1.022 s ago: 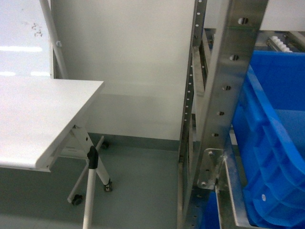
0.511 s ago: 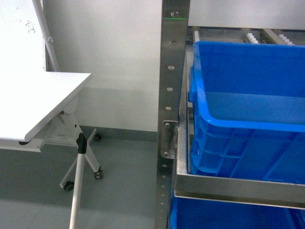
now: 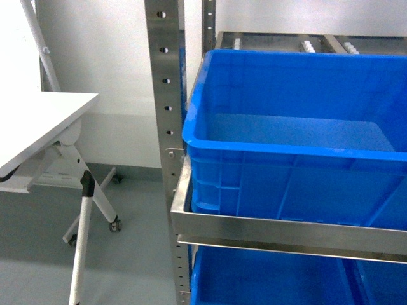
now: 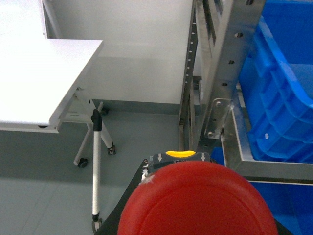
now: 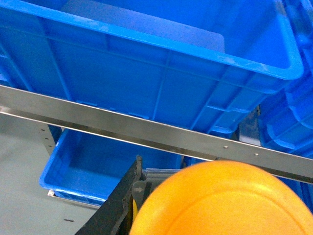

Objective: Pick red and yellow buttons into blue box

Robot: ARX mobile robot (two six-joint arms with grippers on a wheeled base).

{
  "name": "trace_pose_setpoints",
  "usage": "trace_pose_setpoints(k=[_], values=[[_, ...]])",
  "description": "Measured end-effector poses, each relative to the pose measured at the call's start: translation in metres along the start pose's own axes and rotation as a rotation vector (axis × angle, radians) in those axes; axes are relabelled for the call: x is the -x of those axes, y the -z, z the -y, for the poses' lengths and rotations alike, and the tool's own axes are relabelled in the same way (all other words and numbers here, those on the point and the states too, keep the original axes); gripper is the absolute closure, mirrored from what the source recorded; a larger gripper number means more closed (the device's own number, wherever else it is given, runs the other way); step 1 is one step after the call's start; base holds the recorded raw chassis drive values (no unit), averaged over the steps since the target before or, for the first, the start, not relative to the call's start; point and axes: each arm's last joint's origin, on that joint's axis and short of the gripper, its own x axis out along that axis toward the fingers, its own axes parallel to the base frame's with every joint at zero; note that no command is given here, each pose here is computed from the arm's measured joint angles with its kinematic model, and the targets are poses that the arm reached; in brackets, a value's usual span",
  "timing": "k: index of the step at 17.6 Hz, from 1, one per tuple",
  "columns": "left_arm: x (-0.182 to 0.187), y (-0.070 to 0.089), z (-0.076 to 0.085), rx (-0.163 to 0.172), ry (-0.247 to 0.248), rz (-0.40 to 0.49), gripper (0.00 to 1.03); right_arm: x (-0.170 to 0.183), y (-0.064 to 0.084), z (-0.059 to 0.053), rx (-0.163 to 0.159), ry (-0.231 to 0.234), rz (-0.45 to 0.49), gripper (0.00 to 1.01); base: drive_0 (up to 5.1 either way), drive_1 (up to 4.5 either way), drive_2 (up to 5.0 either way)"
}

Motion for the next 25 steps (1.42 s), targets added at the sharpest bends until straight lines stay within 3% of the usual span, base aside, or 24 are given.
trace_pose_setpoints(k=[25], values=[[0.0,-0.0001,0.0002,0.0,0.002,0.001,0.78,0.0,0.0,0.0,0.0,0.0,0.0,0.66,5.0,-2.43,-2.4]])
